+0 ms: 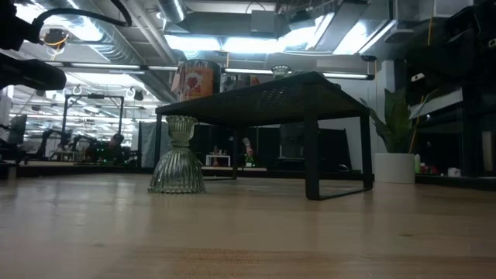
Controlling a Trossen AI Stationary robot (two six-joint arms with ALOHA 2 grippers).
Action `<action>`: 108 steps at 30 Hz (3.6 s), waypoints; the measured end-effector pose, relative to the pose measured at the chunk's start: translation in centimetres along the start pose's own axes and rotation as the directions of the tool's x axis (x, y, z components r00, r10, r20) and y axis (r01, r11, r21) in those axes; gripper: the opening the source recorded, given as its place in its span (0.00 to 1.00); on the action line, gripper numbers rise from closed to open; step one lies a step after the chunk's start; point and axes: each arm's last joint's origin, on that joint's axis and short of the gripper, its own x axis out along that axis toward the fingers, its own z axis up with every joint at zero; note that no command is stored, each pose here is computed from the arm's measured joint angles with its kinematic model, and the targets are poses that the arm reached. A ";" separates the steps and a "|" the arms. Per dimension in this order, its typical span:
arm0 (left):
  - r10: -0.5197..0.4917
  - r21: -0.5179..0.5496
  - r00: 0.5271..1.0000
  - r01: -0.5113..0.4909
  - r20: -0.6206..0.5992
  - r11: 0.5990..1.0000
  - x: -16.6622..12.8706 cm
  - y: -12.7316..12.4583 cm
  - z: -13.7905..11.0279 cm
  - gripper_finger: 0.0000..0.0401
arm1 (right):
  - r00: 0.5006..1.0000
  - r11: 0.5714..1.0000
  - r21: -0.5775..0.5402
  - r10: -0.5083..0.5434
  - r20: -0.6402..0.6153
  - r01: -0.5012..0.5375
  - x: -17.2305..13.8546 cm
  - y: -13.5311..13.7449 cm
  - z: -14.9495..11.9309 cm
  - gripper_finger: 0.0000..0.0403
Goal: Pick & Place candle stick holders
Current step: Put the left glass candle holder on the shelf
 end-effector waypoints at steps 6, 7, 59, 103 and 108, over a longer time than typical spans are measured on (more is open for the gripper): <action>0.001 -0.012 1.000 -0.001 0.000 1.000 0.0 0.0 0.0 0.44 | 1.000 1.000 0.000 0.000 0.000 0.000 0.0 0.0 0.0 0.04; 0.000 -0.013 1.000 0.000 0.000 1.000 0.0 0.0 0.0 0.44 | 1.000 1.000 0.000 0.000 0.000 0.000 0.0 0.0 0.0 0.04; 0.075 -0.405 0.903 0.114 0.422 0.907 -14.5 7.9 6.0 0.43 | 1.000 1.000 0.000 0.001 0.000 -0.001 0.0 0.0 0.0 0.04; 0.228 -0.533 0.856 0.065 0.464 0.844 -16.0 19.8 9.7 0.43 | 1.000 1.000 0.000 0.000 0.000 0.000 0.0 0.0 0.0 0.04; 0.235 -0.521 0.829 0.078 0.508 0.850 -17.5 19.8 9.8 0.43 | 1.000 1.000 0.000 0.000 0.000 0.000 0.0 0.0 0.0 0.04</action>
